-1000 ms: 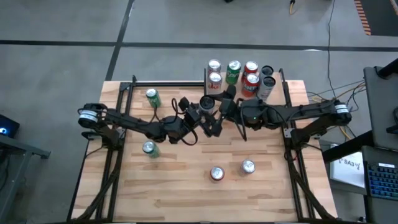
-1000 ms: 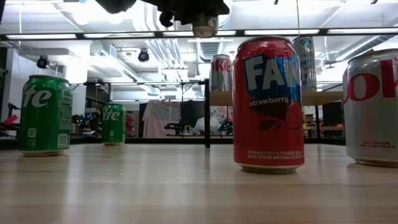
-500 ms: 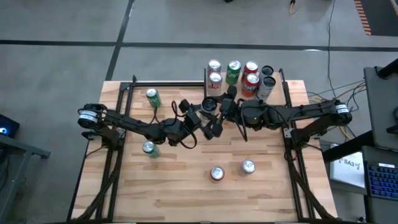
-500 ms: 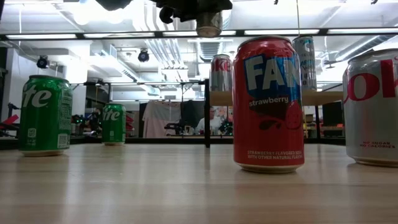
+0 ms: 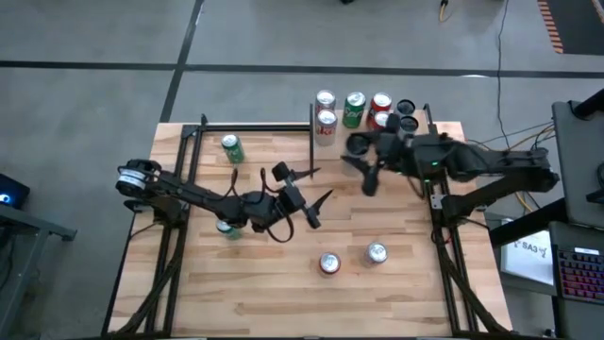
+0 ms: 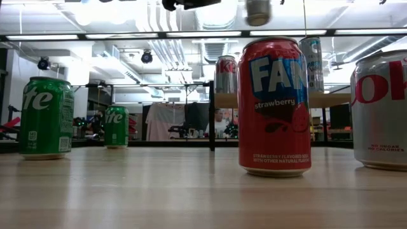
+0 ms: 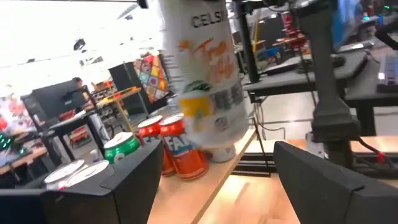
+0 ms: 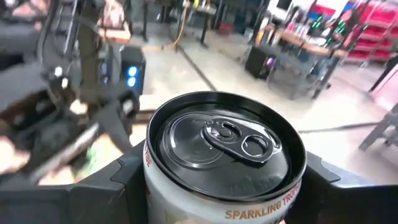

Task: Place canned beverage on shelf
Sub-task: Put the white soda can on the shelf aligned to the right of the other silver soda cans

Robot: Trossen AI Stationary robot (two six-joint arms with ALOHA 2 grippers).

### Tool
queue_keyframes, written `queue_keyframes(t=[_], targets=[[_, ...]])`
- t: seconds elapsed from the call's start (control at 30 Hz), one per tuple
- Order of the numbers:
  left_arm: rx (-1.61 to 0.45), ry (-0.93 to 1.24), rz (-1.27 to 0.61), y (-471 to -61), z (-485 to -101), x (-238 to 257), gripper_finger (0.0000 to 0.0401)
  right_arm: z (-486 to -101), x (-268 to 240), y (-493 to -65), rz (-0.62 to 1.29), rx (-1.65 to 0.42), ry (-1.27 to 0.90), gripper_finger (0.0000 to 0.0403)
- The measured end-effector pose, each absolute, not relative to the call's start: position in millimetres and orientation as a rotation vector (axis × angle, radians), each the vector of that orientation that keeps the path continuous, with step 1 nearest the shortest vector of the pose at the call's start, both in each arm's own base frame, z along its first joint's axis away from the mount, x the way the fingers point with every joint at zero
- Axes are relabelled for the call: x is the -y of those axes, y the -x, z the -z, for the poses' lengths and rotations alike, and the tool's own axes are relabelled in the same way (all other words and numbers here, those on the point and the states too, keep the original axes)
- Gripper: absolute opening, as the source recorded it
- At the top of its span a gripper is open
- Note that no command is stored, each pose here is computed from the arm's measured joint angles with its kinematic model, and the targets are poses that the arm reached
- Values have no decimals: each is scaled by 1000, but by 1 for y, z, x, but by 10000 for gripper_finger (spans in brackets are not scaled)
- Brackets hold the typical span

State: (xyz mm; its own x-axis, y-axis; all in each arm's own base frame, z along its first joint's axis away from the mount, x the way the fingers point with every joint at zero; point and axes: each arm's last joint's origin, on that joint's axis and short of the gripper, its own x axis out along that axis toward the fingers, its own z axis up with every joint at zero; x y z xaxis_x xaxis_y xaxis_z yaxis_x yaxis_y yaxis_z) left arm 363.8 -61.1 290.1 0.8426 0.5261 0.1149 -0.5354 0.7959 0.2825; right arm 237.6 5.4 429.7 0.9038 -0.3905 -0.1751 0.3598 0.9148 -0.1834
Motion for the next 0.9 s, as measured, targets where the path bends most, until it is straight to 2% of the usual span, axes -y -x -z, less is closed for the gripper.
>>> queue_keyframes(t=[0.23,0.5,0.6,0.7,0.9], targets=[[85,-343,-303,-365,-290,76,290,-441,4,-186,412,-279,132,238],[89,-341,-316,-364,-293,75,290,-445,8,-133,438,-239,45,238],[87,-342,-323,-364,-293,75,290,-452,10,-95,437,-149,14,238],[85,-345,-324,-364,-293,74,290,-449,11,-79,448,-177,26,238],[79,-348,-324,-364,-292,74,290,-434,16,-58,660,-260,-31,238]])
